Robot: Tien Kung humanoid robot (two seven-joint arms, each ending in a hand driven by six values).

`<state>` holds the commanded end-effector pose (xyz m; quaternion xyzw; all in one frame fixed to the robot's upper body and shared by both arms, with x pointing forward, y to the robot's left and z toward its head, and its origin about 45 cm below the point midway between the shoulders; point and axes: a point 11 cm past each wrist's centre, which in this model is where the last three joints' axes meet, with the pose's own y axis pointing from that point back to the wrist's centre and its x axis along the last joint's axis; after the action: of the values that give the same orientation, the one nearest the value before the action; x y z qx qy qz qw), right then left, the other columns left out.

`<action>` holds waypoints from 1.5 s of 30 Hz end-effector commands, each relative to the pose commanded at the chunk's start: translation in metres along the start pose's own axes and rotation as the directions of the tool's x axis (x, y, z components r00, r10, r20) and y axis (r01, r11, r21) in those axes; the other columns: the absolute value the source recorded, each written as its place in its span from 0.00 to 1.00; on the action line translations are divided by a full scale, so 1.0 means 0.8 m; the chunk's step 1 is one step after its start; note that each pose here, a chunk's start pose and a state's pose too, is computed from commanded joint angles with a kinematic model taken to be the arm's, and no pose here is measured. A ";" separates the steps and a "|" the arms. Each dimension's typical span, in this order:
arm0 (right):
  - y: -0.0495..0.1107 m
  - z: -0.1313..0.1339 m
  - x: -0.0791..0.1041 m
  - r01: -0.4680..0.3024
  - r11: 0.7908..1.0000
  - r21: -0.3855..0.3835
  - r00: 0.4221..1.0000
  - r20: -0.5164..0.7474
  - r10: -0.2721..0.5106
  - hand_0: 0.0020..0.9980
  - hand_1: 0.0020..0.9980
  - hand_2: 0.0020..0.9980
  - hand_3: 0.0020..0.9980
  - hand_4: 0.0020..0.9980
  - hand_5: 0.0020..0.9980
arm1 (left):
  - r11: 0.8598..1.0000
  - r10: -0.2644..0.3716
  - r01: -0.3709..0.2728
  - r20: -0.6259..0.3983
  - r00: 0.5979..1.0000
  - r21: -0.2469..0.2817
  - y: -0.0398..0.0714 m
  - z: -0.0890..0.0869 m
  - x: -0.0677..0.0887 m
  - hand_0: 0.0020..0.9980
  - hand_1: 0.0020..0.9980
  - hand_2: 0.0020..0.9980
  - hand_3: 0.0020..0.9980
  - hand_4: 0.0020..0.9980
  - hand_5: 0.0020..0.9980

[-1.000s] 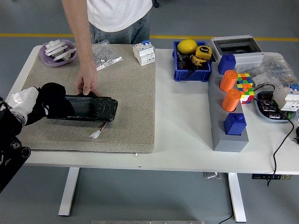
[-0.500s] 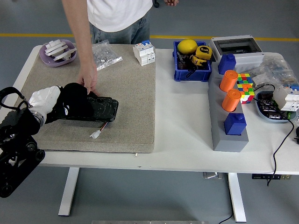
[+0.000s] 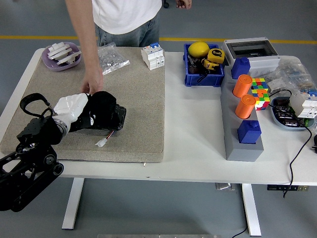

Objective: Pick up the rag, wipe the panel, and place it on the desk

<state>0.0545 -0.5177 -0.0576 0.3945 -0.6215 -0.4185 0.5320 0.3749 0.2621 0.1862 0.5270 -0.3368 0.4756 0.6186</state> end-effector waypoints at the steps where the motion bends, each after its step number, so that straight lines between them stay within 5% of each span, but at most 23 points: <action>1: 0.000 -0.001 0.000 0.000 1.000 0.001 1.000 0.001 0.000 0.74 0.58 0.67 0.66 1.00 0.63 | 1.000 0.001 -0.001 0.000 1.000 -0.008 0.001 0.004 0.000 0.31 0.53 0.71 0.51 0.03 0.00; 24: 0.000 -0.003 -0.003 0.003 1.000 0.005 1.000 0.000 -0.003 0.74 0.58 0.67 0.66 1.00 0.63 | 0.997 -0.022 0.023 0.010 1.000 -0.078 0.008 0.040 -0.010 0.30 0.53 0.71 0.51 0.03 0.00; 45: 0.000 -0.002 -0.004 0.005 1.000 0.004 1.000 -0.001 -0.005 0.74 0.58 0.67 0.66 1.00 0.63 | 0.998 0.008 -0.008 0.006 1.000 0.067 -0.006 -0.026 -0.001 0.31 0.53 0.71 0.51 0.04 0.00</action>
<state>0.0565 -0.5148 -0.0589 0.3972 -0.6212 -0.4184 0.5304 0.3774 0.2818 0.1792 0.5475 -0.3246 0.4874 0.5977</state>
